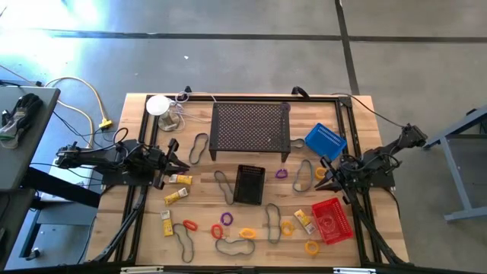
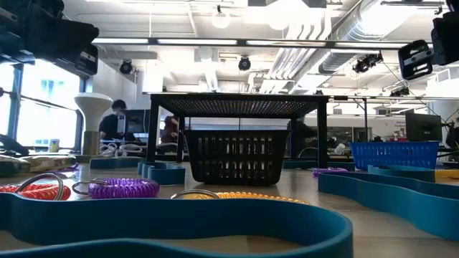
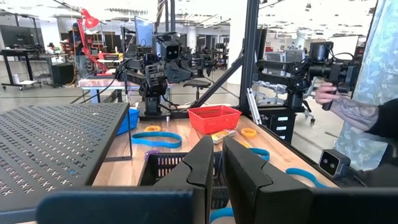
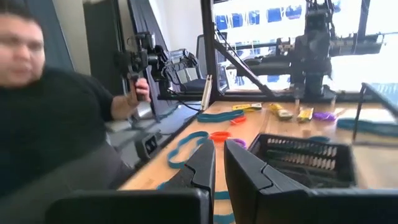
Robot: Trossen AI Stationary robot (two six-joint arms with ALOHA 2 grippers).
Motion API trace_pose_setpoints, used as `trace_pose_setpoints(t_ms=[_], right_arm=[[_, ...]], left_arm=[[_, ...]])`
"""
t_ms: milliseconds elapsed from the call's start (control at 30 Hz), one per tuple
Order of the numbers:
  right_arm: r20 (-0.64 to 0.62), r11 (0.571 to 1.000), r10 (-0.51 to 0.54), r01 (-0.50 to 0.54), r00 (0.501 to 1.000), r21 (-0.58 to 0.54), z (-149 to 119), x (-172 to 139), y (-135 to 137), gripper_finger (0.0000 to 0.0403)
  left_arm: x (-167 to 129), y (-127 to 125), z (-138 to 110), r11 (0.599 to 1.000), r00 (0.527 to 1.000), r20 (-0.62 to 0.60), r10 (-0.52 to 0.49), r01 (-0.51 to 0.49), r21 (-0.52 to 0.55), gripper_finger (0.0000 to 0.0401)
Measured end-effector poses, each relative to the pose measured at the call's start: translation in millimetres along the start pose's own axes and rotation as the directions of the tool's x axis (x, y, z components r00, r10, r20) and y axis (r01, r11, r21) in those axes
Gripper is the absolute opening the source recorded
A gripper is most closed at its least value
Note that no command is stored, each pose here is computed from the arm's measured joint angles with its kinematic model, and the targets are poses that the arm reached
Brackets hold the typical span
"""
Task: Pick & Place Office Desk Supplies
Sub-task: Put the purple spring keychain into the blue bin
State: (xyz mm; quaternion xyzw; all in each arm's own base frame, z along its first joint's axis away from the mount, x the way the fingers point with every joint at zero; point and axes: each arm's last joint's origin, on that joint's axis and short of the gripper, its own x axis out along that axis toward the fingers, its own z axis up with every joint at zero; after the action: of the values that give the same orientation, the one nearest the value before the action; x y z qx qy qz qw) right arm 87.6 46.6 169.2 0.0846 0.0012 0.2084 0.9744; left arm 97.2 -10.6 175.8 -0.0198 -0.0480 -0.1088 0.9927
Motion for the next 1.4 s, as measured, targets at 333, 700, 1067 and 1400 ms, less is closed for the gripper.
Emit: trace_pose_setpoints(t_ms=[333,700,1067,1400], right_arm=[[0.012,1.0,-0.005,0.005,1.0,0.01,1,0,0,0.0023],[0.182,0.983,-0.049,0.08,0.982,-0.165,17,-2,0,0.0023],[-0.014,0.911,-0.23,0.21,0.973,-0.354,59,16,5,0.0023],[-0.375,0.849,-0.525,0.439,0.764,-0.294,54,64,2,0.0023]], left_arm=[[0,0,1,1.0,1.0,0.007,0.009,-0.009,0.001,0.0029],[-1,0,10,0.999,0.994,0.102,0.027,-0.029,0.014,0.0029],[-1,1,14,0.999,0.988,0.149,0.049,-0.047,-0.015,0.0029],[-1,1,15,0.994,0.987,0.151,0.049,-0.062,0.085,0.0029]])
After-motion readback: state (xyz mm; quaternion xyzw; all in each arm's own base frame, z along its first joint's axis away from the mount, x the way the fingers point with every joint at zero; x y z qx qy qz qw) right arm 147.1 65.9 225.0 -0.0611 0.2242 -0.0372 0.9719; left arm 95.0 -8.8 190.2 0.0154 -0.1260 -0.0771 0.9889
